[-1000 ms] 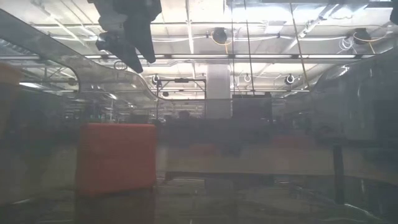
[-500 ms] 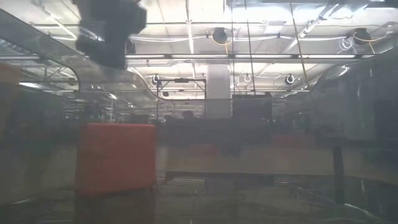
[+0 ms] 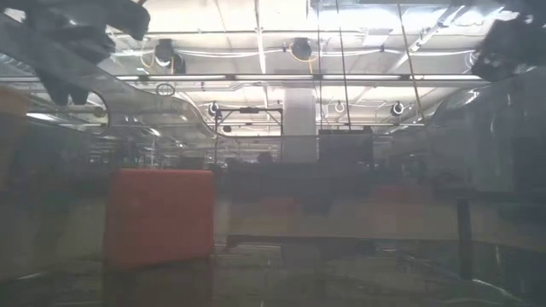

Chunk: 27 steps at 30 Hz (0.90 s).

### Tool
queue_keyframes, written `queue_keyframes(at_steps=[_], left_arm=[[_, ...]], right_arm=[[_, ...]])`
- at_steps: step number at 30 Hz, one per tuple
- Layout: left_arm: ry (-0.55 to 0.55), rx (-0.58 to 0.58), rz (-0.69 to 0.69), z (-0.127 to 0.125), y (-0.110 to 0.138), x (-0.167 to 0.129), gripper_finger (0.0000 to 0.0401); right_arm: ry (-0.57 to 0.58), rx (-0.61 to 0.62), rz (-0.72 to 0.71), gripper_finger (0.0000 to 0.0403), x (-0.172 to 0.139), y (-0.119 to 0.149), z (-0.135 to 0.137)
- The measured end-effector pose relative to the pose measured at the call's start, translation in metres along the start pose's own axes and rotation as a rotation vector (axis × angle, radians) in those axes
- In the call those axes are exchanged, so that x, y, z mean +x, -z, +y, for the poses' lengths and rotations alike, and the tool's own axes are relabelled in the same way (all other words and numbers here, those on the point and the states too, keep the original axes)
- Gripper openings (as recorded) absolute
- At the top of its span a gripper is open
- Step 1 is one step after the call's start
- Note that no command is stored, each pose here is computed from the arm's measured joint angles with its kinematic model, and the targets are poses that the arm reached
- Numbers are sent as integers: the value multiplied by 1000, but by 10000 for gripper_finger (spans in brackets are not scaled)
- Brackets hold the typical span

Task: Sort & place blocks by color
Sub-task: Put the bottom green block into the blue bin

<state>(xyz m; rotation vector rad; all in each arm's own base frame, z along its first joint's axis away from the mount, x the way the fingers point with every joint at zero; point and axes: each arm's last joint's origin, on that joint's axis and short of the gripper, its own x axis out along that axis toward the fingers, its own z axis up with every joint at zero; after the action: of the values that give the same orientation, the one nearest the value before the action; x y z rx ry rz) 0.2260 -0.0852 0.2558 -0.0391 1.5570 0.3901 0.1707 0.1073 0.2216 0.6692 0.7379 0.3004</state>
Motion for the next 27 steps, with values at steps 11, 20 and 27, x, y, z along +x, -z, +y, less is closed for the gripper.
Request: queue_keyframes(at_steps=[11, 20, 27], left_arm=[[57, 133, 101, -8, 21, 70, 257], [44, 181, 0, -4, 19, 99, 257], [47, 187, -46, 4, 12, 110, 257]], right_arm=[[53, -87, -15, 233, -1, -7, -10], [91, -72, -13, 233, -1, -10, -16], [101, -65, -19, 233, -2, -12, -18]])
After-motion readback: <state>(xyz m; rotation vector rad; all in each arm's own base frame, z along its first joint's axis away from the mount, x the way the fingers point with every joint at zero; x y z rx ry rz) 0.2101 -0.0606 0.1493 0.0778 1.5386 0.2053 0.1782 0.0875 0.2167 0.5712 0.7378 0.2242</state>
